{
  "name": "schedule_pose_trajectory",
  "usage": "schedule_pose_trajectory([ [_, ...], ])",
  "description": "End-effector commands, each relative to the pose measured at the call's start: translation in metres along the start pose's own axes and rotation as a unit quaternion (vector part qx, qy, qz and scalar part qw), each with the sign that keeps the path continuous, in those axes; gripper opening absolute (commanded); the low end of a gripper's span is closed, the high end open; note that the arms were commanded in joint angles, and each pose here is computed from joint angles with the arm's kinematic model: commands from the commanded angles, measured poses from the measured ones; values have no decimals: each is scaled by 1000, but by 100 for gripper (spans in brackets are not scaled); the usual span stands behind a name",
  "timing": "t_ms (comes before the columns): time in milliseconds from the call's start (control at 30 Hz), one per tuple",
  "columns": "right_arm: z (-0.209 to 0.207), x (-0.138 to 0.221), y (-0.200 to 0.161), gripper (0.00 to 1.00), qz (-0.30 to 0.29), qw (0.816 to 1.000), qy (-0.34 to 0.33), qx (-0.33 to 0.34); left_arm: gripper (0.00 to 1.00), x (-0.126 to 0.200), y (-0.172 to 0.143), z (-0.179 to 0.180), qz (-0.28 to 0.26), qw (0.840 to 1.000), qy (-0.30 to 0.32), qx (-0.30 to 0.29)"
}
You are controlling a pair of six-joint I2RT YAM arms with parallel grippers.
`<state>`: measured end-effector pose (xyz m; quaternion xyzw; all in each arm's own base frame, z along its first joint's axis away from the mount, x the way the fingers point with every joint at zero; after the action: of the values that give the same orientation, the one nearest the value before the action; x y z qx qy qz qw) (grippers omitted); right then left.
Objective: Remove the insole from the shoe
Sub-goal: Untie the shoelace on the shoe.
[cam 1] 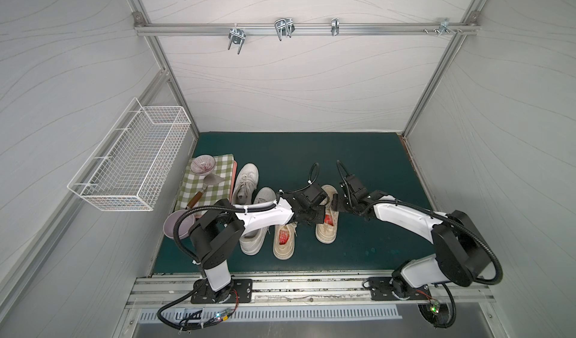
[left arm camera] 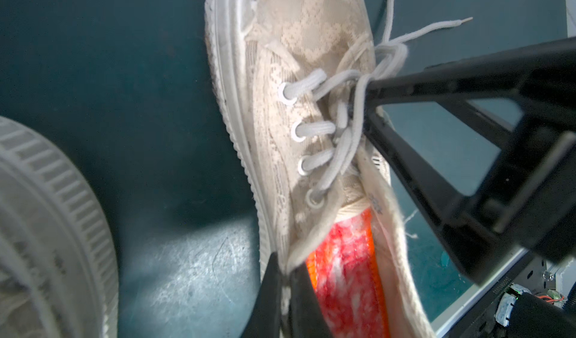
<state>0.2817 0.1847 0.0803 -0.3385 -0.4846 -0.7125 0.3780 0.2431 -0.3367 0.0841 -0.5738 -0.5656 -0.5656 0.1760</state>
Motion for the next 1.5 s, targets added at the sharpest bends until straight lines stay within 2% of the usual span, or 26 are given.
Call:
schedule_pose_trajectory([
  [0,13,9,10,80,-30,999,31,-1,0,4,16,-20,-26,999,-34,-4],
  [267,2,20,10,85,-63,998,9,-4,0,4,15,-17,-23,999,-22,-5],
  [400,2,17,8,86,-57,998,10,-1,0,3,16,-18,-24,999,-28,-4],
  [667,25,5,9,89,-29,995,89,-20,0,7,19,-29,-28,998,-57,-9],
  [733,29,2,12,90,-27,995,91,-22,0,8,20,-29,-32,998,-59,-10],
  [1000,15,-2,27,96,-52,996,50,-44,0,21,20,-27,-47,997,-58,-8],
  [1233,-12,6,55,99,-83,993,1,-89,0,13,2,-15,-31,998,-49,2],
  [1467,-13,6,71,99,-83,991,5,-102,0,18,0,-13,-36,998,-46,-2],
])
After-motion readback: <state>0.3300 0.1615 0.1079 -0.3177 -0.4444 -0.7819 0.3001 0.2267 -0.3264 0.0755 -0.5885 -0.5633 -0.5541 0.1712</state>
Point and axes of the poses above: each gripper's point midway between its finger pads, its own x axis back along the fingers, its own z axis along the line the jaws close on, y = z × x, the point moved 2 cm from there along x, back along the fingers, and after that the axes turned 11 degrees about -x, right-handed, at the moved point
